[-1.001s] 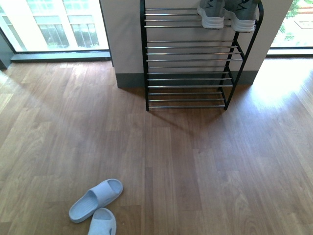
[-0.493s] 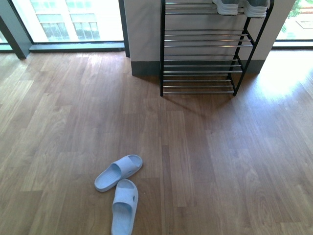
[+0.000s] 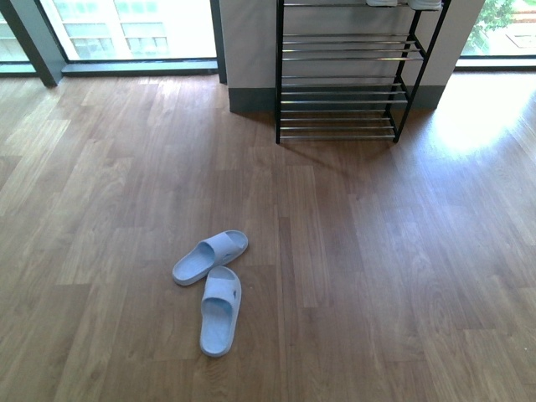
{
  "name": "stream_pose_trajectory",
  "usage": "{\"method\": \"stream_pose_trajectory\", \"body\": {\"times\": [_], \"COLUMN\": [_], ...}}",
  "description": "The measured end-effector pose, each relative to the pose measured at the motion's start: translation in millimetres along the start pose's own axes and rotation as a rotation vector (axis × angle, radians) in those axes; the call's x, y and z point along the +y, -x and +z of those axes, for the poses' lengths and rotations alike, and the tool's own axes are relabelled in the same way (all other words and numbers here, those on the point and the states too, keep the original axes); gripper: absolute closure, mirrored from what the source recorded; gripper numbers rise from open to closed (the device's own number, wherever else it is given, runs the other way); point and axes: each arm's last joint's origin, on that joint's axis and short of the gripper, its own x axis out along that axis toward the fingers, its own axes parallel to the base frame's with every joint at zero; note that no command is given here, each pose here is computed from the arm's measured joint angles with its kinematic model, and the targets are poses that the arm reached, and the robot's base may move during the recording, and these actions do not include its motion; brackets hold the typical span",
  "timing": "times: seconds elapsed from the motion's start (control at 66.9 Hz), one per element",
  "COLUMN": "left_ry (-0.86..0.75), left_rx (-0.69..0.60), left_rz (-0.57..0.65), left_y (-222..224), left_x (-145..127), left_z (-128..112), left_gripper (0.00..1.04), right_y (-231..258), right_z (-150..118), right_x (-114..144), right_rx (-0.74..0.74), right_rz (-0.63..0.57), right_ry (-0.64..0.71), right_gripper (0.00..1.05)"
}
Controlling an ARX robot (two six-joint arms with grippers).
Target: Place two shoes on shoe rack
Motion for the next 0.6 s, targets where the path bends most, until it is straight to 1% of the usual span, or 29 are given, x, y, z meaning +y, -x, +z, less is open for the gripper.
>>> {"method": "stream_pose_trajectory", "body": {"times": [0.598], "left_ry": [0.0], "left_rx": [0.0], "left_rz": [0.0], "left_y": [0.0], "left_x": [0.0], "left_z": [0.0], "left_gripper": [0.09], "right_y": [0.0], "right_z": [0.0], "right_x": [0.0], "right_rx": [0.0], "right_rz": [0.0], "right_ry": [0.0], "right_gripper": [0.09]}}
